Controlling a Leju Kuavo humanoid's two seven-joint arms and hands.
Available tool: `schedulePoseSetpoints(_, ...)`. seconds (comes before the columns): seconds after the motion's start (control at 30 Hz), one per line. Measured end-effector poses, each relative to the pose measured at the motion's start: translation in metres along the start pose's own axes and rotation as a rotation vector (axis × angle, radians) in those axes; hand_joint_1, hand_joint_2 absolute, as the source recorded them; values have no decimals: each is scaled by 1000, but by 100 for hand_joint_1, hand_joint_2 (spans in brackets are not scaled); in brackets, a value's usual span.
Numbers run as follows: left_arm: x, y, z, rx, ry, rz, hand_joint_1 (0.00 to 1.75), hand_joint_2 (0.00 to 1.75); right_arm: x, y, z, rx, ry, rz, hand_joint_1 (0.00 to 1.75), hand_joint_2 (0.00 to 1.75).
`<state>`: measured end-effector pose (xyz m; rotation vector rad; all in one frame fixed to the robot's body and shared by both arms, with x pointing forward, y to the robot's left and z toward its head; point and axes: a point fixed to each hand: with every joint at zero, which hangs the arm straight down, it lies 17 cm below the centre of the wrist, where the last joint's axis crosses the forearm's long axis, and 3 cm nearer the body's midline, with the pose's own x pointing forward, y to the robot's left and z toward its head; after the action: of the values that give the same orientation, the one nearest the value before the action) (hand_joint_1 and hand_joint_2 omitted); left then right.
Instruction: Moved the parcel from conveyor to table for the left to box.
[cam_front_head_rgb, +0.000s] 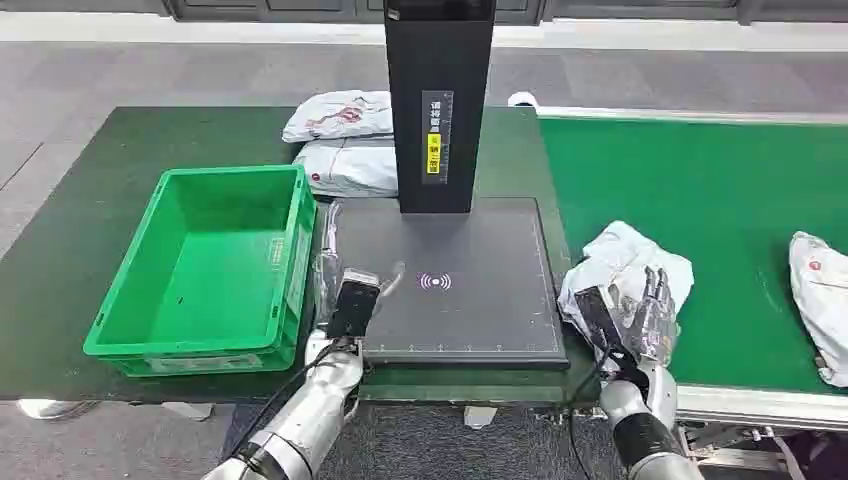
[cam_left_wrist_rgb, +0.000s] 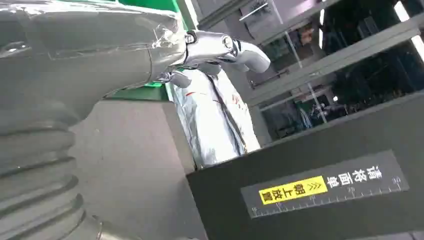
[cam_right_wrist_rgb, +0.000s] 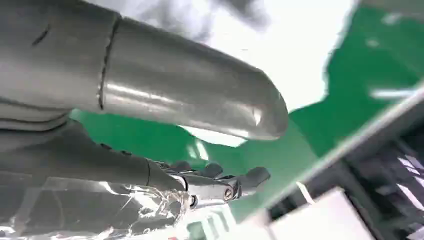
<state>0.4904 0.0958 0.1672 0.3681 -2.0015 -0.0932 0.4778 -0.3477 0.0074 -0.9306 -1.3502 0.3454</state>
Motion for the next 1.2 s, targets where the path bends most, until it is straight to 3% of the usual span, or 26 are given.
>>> schedulePoseSetpoints(0.23, -2, -3, 1, -9, 4, -3, 0, 175, -22, 2, 3, 17, 54, 11, 0, 0)
schedulePoseSetpoints(0.27, -1, -3, 1, -9, 5, -3, 0, 175, -24, 4, 4, 25, 65, 11, 0, 175)
schedulePoseSetpoints(0.33, -2, -3, 1, -10, 4, -4, 0, 175, -33, 18, 7, 97, 113, -6, 0, 175)
schedulePoseSetpoints(0.47, -1, -3, 0, -9, 5, -3, 0, 175, -52, 69, 32, 366, 228, -31, 0, 175)
schedulePoseSetpoints(0.5, -2, -3, 0, -7, 8, 1, 0, 175, -55, 80, 41, 428, 251, -37, 17, 175)
schedulePoseSetpoints(0.53, -2, -2, -1, -6, 9, 3, 0, 175, -54, 86, 44, 461, 260, -45, 175, 175)
schedulePoseSetpoints(0.67, 0, -6, -1, -14, 7, 11, 0, 175, -43, 109, 56, 619, 269, -99, 175, 175)
schedulePoseSetpoints(0.83, 3, -9, -1, -20, 1, 16, 0, 175, -27, 113, 54, 669, 219, -142, 175, 175)
schedulePoseSetpoints(1.0, 5, -10, -2, -26, -6, 17, 0, 175, -15, 109, 45, 644, 157, -153, 175, 175)
schedulePoseSetpoints(1.2, 8, -10, -2, -40, -32, -7, 0, 175, 7, 90, 28, 478, 22, -145, 175, 175)
